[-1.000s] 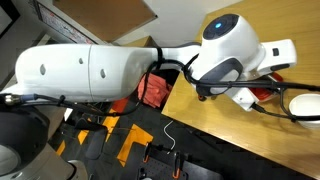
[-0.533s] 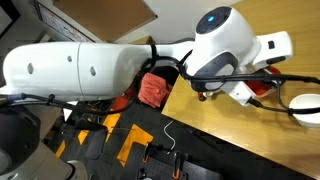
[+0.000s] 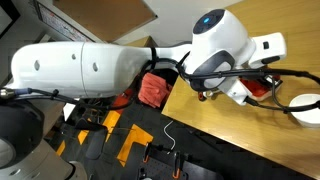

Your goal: Open the Tupperware, pour the sweets into it, then close the kid

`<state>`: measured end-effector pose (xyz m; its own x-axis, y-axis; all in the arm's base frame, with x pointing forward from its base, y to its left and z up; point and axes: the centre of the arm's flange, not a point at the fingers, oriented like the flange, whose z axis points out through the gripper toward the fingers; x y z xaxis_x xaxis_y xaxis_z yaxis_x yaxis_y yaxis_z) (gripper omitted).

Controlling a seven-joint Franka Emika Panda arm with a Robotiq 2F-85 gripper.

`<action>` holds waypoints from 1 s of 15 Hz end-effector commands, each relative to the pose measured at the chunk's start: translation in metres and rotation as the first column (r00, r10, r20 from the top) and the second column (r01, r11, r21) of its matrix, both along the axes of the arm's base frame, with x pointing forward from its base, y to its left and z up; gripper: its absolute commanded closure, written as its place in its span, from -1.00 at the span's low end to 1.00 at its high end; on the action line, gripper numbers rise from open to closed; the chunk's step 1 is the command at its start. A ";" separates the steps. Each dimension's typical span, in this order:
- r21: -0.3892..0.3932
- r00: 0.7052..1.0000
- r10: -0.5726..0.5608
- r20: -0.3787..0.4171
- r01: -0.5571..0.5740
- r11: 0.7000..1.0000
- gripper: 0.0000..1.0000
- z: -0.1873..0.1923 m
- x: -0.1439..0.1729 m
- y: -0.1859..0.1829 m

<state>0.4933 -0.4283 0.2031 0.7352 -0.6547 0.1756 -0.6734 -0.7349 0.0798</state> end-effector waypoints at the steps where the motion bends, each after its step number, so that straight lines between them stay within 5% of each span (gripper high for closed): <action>1: -0.050 1.000 -0.027 -0.017 0.026 0.998 0.87 -0.005 0.002 0.009; 9: -0.170 0.997 -0.026 0.071 0.038 0.985 0.87 -0.003 0.003 0.022; 15: -0.120 0.997 -0.017 0.069 0.025 0.992 0.87 -0.005 0.000 0.025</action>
<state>0.5014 -0.4116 0.1911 0.7095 -0.6311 0.3136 -0.6924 -0.7070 0.1440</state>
